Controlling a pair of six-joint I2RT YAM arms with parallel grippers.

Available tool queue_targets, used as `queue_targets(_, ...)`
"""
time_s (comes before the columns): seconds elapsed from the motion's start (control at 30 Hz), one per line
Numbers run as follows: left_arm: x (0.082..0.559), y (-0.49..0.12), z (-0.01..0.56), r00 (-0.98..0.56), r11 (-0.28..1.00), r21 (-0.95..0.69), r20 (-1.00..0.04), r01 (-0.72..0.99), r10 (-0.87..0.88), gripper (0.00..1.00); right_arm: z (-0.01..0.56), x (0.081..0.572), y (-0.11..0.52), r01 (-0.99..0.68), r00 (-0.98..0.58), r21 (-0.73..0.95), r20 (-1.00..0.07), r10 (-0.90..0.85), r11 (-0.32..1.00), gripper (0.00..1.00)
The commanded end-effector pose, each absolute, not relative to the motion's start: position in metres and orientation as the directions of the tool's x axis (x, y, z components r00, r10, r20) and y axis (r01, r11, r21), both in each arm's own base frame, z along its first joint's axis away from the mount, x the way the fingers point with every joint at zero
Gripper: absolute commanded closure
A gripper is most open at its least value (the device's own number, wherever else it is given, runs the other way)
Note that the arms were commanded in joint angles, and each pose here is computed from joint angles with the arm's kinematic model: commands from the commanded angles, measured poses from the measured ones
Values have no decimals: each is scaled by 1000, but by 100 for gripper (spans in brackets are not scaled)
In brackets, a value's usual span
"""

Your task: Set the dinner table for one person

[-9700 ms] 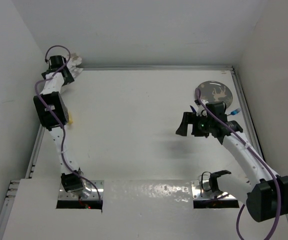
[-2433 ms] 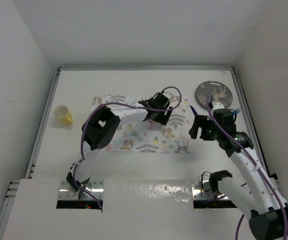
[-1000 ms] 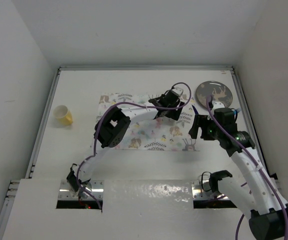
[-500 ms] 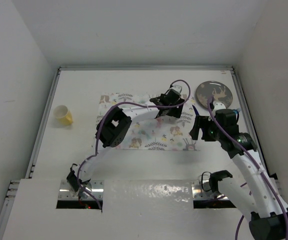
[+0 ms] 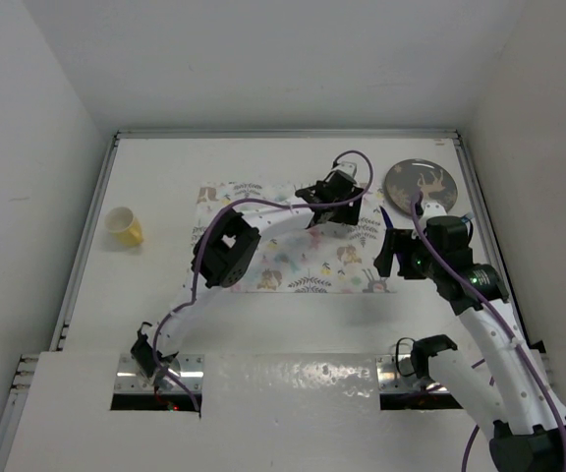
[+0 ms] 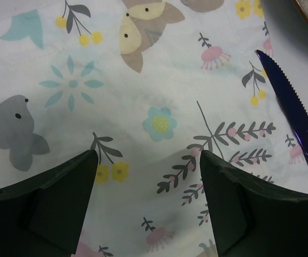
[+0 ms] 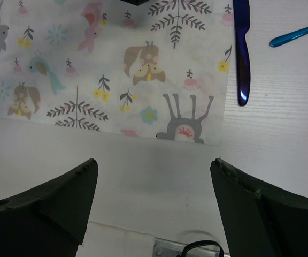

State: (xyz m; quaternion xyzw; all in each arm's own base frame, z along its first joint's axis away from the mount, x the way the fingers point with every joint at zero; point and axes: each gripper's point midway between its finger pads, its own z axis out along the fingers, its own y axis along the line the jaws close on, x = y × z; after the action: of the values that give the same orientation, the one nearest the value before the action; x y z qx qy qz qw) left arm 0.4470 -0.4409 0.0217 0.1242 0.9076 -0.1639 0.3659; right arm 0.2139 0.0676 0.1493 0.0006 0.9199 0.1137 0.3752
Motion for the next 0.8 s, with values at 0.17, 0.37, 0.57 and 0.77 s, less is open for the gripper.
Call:
queue_targets(0.17, 437, -421, 0, -773, 930, -203, -624, 305, 117, 23, 174, 227, 68, -95, -656, 201, -749, 91, 975, 15)
queue_targets(0.37, 455, -400, 72, -717, 932, -218, -694, 288, 59, 20, 184, 245, 58, -19, -615, 182, -777, 133, 983, 15)
queue_targets(0.57, 469, -338, 144, -690, 941, -259, -722, 217, -40, 18, 190, 274, 41, 116, -555, 177, -804, 211, 977, 16)
queue_targets(0.77, 444, -244, 161, -699, 972, -207, -712, 115, -69, 15, 165, 306, 11, 265, -508, 351, -741, 439, 898, 16)
